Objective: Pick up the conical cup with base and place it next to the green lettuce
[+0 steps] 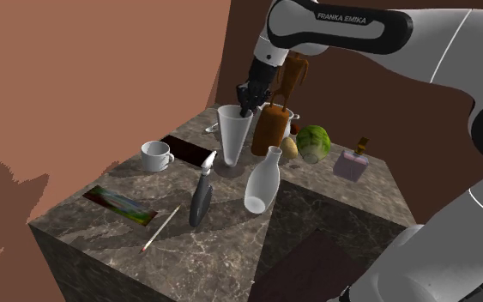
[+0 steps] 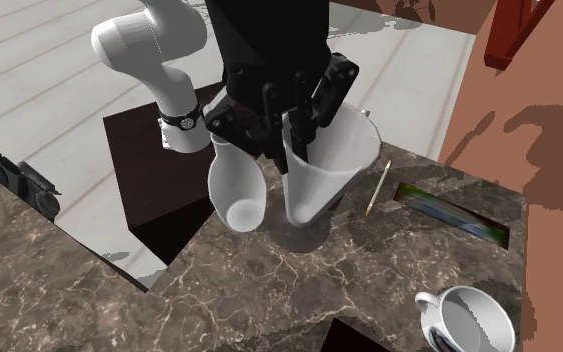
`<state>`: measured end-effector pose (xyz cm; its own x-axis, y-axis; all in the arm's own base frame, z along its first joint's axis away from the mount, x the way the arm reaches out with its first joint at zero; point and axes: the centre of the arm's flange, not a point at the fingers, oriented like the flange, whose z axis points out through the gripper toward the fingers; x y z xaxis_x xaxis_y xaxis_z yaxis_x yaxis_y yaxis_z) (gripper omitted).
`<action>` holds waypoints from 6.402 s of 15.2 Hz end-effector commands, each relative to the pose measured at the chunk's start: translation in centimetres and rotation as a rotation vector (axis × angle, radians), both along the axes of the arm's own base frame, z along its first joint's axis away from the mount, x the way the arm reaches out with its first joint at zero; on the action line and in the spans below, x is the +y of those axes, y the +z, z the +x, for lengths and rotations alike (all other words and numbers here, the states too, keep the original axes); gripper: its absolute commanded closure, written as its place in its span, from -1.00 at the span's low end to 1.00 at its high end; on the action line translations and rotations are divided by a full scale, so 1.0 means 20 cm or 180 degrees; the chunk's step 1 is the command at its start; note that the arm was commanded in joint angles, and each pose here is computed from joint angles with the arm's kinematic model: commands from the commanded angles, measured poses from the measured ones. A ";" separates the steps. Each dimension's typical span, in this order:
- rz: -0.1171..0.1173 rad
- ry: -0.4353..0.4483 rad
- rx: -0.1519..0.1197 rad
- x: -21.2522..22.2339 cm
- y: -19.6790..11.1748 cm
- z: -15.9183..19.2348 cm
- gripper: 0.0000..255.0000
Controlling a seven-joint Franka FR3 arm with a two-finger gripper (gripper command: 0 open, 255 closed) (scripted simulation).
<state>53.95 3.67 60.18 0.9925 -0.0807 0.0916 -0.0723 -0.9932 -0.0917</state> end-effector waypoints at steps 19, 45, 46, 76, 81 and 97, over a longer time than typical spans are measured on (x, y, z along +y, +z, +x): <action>0.0000 -0.0001 -0.0002 0.00 0.53 0.00 1.00; 0.0000 -0.0001 -0.0002 -0.88 0.83 -0.28 1.00; 0.0000 -0.0001 -0.0002 -0.94 0.83 -0.30 1.00; 0.0000 -0.0001 -0.0002 -1.61 0.31 -0.51 1.00; 0.0000 -0.0001 -0.0002 -1.61 0.17 -0.51 1.00; 0.0000 -0.0001 -0.0002 -1.61 -0.25 -0.51 1.00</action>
<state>43.71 -28.57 55.61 0.9926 -0.0810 0.0908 -0.0726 -0.9931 -0.0923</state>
